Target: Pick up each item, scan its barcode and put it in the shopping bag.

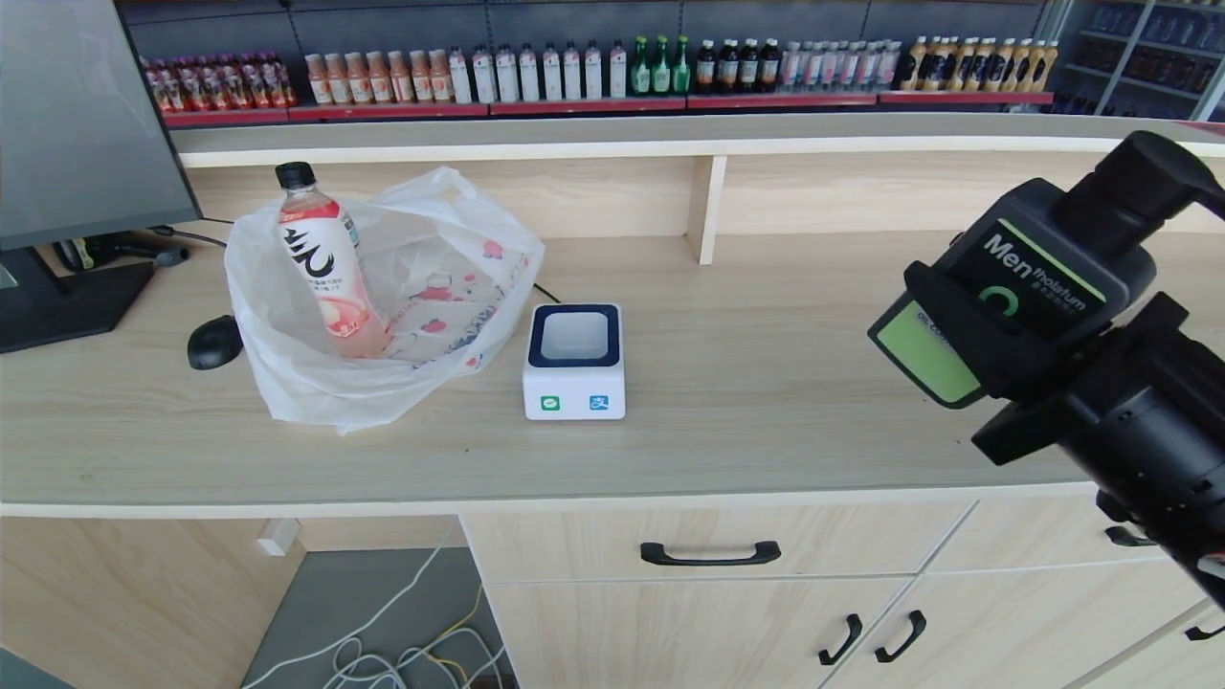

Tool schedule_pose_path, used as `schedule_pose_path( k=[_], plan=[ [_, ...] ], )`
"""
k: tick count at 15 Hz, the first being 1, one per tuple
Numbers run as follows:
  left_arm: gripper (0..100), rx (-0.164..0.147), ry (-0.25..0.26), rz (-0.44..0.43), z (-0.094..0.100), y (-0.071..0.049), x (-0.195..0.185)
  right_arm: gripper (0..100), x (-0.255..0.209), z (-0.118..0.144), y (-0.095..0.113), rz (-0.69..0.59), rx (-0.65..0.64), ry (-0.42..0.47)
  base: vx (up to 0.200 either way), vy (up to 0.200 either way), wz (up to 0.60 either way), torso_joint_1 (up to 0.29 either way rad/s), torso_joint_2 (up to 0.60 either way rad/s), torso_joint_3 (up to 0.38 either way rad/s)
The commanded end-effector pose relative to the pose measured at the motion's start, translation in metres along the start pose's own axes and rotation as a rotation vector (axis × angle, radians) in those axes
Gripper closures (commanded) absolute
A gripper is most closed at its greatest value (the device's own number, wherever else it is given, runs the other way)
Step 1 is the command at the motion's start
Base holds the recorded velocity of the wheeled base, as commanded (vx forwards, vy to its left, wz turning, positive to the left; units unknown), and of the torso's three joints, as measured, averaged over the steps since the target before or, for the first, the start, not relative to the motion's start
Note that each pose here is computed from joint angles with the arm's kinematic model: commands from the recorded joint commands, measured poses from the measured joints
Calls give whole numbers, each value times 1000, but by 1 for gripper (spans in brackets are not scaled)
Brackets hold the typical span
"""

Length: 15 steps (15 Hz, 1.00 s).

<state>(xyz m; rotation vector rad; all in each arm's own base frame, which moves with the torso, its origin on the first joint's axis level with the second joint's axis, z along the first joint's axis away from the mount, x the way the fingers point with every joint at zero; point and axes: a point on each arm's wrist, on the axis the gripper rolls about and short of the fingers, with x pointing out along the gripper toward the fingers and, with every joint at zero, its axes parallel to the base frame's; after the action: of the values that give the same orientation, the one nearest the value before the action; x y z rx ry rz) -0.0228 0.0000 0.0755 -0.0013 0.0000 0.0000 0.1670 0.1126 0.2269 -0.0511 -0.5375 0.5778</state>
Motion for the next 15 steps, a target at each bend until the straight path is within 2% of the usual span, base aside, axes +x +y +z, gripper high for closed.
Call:
schedule_pose_path(
  k=[1,3,5,6,8,10,12,14,15],
  plan=[
    [0,0,0,0,0,0,0,100,-13,27,14,44,8,-93,0,0,0,0,0,0],
    [0,0,0,0,0,0,0,100,-18,33,28,89,-44,-111,0,0,0,0,0,0],
    [0,0,0,0,0,0,0,100,-30,27,51,206,-90,-90,0,0,0,0,0,0],
    [0,0,0,0,0,0,0,100,-31,24,56,224,-111,-77,0,0,0,0,0,0],
    [0,-2,0,0,0,0,0,100,-30,20,58,235,-140,-67,0,0,0,0,0,0],
    [0,0,0,0,0,0,0,100,-29,16,60,258,-221,-70,0,0,0,0,0,0],
    [0,0,0,-2,0,0,0,100,-35,4,65,356,-310,-58,0,0,0,0,0,0],
    [0,0,0,0,0,0,0,100,-34,-5,71,397,-380,-50,0,0,0,0,0,0],
    [0,-2,0,0,0,0,0,100,-27,-3,79,414,-388,-77,0,0,0,0,0,0]
  ],
)
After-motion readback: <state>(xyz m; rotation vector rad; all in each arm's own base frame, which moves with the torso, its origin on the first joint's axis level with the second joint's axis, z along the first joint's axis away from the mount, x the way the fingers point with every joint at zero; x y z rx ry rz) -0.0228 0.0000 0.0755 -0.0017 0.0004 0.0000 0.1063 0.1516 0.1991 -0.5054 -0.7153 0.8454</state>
